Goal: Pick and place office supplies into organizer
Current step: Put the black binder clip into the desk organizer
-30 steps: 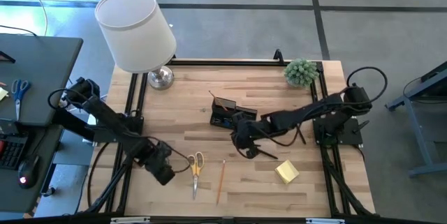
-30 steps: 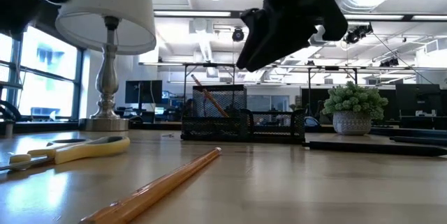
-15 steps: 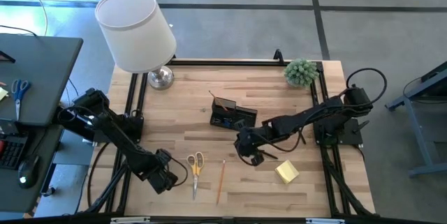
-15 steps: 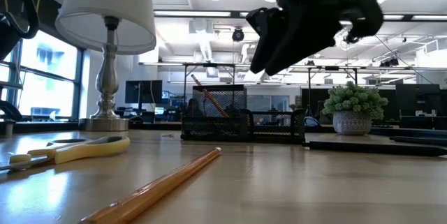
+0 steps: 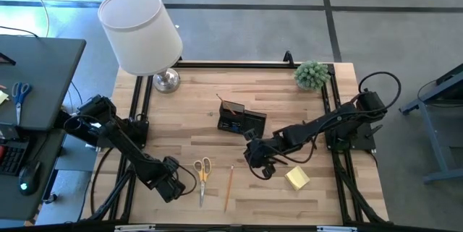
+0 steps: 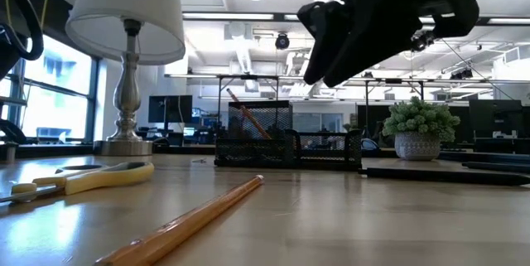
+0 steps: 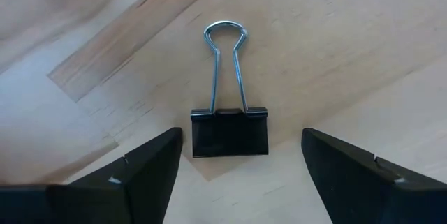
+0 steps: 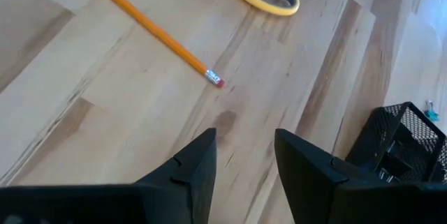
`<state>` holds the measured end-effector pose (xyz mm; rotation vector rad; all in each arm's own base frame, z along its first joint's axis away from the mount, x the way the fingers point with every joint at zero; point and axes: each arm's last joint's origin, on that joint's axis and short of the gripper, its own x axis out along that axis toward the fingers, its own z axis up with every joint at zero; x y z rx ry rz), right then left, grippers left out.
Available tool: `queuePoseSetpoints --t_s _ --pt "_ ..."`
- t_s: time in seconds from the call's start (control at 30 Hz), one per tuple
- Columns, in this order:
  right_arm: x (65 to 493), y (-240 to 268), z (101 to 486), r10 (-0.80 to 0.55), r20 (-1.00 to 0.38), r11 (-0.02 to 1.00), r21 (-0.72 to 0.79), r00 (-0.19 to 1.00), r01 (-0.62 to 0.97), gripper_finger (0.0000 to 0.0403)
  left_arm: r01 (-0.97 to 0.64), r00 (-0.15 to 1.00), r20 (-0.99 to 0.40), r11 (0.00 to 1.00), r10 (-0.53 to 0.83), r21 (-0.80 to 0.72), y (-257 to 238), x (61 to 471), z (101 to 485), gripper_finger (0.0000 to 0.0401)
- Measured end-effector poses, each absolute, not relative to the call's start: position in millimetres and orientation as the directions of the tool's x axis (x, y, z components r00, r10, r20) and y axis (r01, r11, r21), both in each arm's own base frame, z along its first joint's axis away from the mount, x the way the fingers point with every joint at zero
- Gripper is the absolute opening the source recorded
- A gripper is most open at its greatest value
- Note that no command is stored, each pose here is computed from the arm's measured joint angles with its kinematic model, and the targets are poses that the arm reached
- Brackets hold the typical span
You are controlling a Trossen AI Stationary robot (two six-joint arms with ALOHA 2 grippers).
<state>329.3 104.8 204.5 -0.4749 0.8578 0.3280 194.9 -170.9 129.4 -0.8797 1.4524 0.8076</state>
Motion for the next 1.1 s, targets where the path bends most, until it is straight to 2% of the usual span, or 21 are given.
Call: queuePoseSetpoints --t_s 0.13,0.23,0.57,0.67,0.77,0.87,0.97,1.1 --pt "330 104 205 0.086 -0.78 0.854 -0.264 0.62 -0.449 0.0139 -0.874 -0.025 -0.998 0.486 -0.061 -0.008 -171 195 129 0.0282" --pt "330 105 205 0.086 -0.778 0.853 -0.264 0.622 -0.45 0.0139 -0.867 -0.032 -0.998 0.498 -0.054 0.001 -172 196 132 0.0261" --pt "330 105 205 0.087 -0.777 0.852 -0.266 0.624 -0.45 0.0139 -0.866 -0.051 -0.999 0.499 0.0 0.044 -171 196 138 0.0133" --pt "330 105 205 0.088 -0.777 0.852 -0.266 0.623 -0.451 0.0139 -0.865 -0.05 -0.999 0.5 0.0 0.043 -171 197 138 0.0109" --pt "330 105 205 0.088 -0.777 0.847 -0.272 0.623 -0.458 0.0139 -0.857 -0.047 -0.999 0.514 -0.003 0.039 -172 197 138 0.0109" --pt "331 105 205 0.091 -0.774 0.843 -0.275 0.626 -0.462 0.0139 -0.842 -0.029 -1.0 0.538 0.0 0.025 -171 201 142 0.0127" --pt "331 105 206 0.102 -0.769 0.843 -0.27 0.631 -0.465 0.0139 -0.813 0.028 -0.999 0.583 0.039 0.0 -170 211 150 0.0145" --pt "331 107 206 0.156 -0.77 0.839 -0.227 0.619 -0.494 0.0139 -0.752 0.145 -0.979 0.659 0.14 -0.017 -163 229 164 0.0138"
